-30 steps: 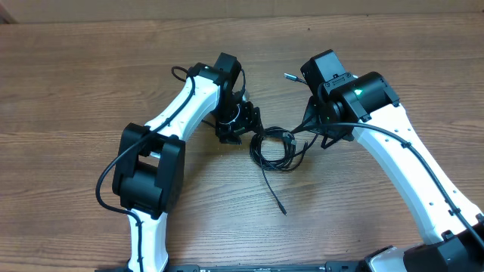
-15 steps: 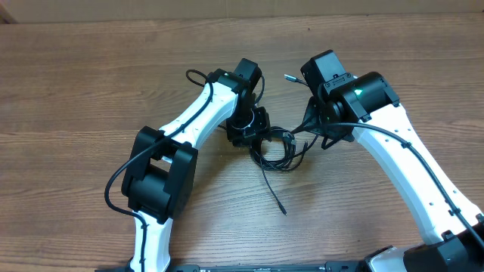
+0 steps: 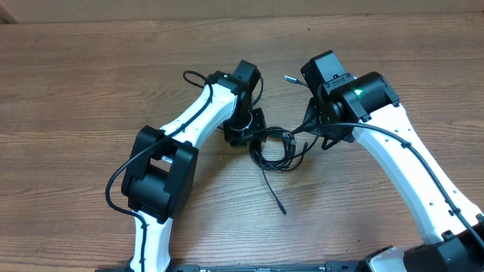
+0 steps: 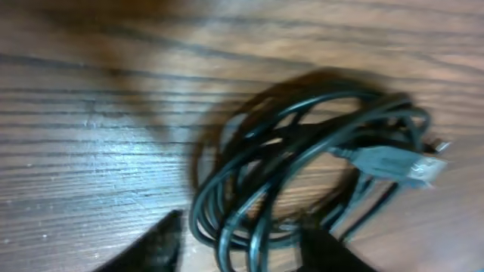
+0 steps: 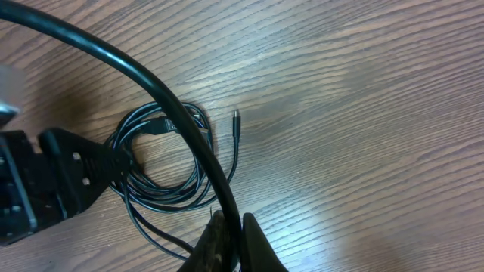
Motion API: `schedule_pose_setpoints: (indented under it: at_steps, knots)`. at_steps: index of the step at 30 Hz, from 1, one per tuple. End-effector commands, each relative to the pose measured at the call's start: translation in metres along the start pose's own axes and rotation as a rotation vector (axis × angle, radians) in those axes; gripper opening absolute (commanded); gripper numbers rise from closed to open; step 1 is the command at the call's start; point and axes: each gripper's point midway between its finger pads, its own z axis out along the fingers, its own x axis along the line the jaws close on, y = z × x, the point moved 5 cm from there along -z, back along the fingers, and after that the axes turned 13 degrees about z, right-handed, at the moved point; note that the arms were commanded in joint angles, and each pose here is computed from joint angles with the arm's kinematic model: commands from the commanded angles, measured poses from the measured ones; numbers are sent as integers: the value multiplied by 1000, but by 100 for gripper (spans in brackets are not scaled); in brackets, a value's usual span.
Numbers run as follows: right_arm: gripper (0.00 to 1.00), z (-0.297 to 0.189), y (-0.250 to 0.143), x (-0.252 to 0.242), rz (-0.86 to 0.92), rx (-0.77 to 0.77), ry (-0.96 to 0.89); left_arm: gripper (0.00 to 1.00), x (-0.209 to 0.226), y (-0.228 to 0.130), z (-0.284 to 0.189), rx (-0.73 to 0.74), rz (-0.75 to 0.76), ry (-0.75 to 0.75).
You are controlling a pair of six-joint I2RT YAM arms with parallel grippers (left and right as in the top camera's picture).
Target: Untangle cables
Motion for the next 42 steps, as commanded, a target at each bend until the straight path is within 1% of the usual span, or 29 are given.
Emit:
schedule_pose_setpoints:
  at_steps: [1, 2, 7, 12, 17, 23, 27, 33, 36, 37, 41, 42]
  knots:
    - [4, -12, 4, 1, 6, -26, 38, 26, 6, -8, 16, 37, -15, -8]
    - [4, -12, 4, 1, 7, -27, 39, 4, 3, -6, 18, 31, -8, -37]
    - [4, -12, 4, 1, 6, -27, 37, 4, -7, 4, 14, -4, 39, -115]
    - [4, -12, 6, -1, -13, -46, 23, 4, -6, 24, -13, -64, 121, -135]
    - [4, -12, 9, -5, -14, -74, -9, 4, 5, 49, -72, -141, 160, -136]
    - [4, -13, 14, -14, -16, -122, -68, 4, 35, 67, -165, -284, 146, -2]
    - [4, -14, 19, -18, -17, -164, -104, 4, 49, 63, -227, -385, 138, 76]
    - [4, -16, 31, -36, 1, -236, -201, 4, 56, 40, -303, -532, 133, 141]
    - [4, -12, 43, -56, 62, -252, -267, 4, 58, 27, -330, -599, 128, 178]
    - [4, -9, 48, -64, 87, -246, -286, 4, 55, 23, -338, -630, 149, 180]
    - [4, 5, 67, -101, 212, -220, -355, 4, 47, 5, -366, -722, 167, 181]
    - [4, 12, 75, -118, 269, -214, -379, 4, 45, -2, -374, -746, 171, 183]
